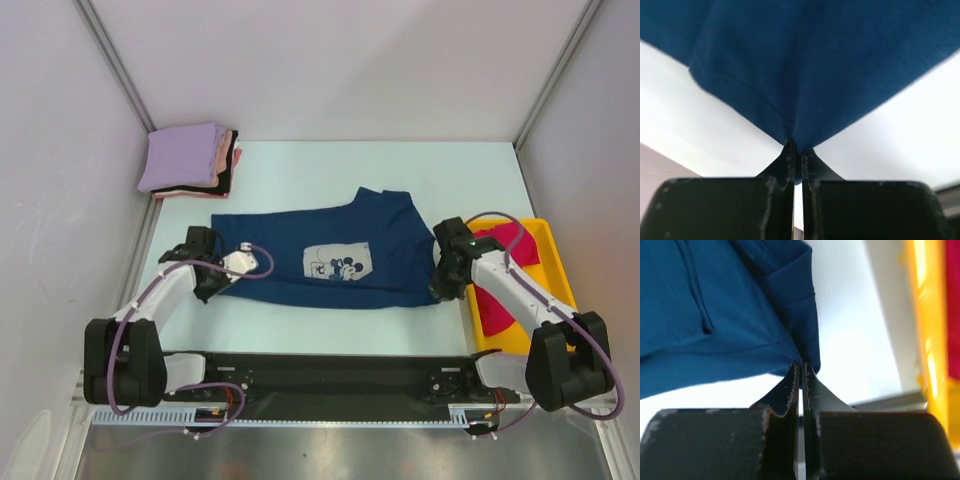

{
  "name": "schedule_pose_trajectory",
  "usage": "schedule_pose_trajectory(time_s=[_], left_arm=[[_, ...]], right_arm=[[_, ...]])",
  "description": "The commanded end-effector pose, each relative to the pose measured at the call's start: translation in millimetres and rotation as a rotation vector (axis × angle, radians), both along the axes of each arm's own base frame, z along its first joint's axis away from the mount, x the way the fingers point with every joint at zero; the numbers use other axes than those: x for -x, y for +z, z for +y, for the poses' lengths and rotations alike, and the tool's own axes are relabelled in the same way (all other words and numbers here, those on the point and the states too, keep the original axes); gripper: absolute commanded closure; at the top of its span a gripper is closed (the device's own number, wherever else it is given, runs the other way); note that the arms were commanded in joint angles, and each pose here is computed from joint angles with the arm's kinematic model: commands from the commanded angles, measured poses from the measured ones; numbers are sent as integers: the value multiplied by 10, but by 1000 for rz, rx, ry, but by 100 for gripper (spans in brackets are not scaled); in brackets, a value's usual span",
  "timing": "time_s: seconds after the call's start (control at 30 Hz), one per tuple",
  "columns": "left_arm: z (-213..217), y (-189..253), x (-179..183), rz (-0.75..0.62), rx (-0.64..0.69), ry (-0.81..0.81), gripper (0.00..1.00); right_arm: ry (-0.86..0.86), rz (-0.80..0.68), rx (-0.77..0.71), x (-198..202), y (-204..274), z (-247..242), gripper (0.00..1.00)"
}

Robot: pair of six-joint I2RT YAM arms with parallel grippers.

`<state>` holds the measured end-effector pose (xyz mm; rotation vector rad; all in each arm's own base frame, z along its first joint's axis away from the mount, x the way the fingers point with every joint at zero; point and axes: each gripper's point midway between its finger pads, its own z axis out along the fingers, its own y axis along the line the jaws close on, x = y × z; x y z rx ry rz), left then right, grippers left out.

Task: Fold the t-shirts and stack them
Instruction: Fold the tshirt

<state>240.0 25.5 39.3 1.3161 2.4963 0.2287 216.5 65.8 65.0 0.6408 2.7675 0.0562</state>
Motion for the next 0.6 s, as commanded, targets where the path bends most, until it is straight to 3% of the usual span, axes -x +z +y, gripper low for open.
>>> schedule_pose_trajectory(time_s=[0.0, 0.2, 0.3, 0.33, 0.4, 0.43, 0.57], left_arm=[[5, -36, 533, 177, 4, -81, 100], [223, -58, 648, 200, -114, -90, 100], [256, -81, 679, 220, -134, -101, 92], [250, -90, 704, 235, -130, -107, 70], [202, -73, 809, 287, -101, -131, 49], [187, -53, 830, 298, -93, -138, 36], [136, 206, 707, 273, -63, -124, 28]], right_arm=[[-97, 120, 37, 374, 26, -11, 100], [-145, 185, 86, 733, -47, -157, 100], [-148, 178, 68, 767, -95, -141, 100], [-146, 177, 63, 760, -101, -133, 95], [-137, 171, 62, 710, -89, -119, 68], [-129, 165, 68, 683, -66, -124, 62], [-84, 47, 76, 429, 277, -100, 54]])
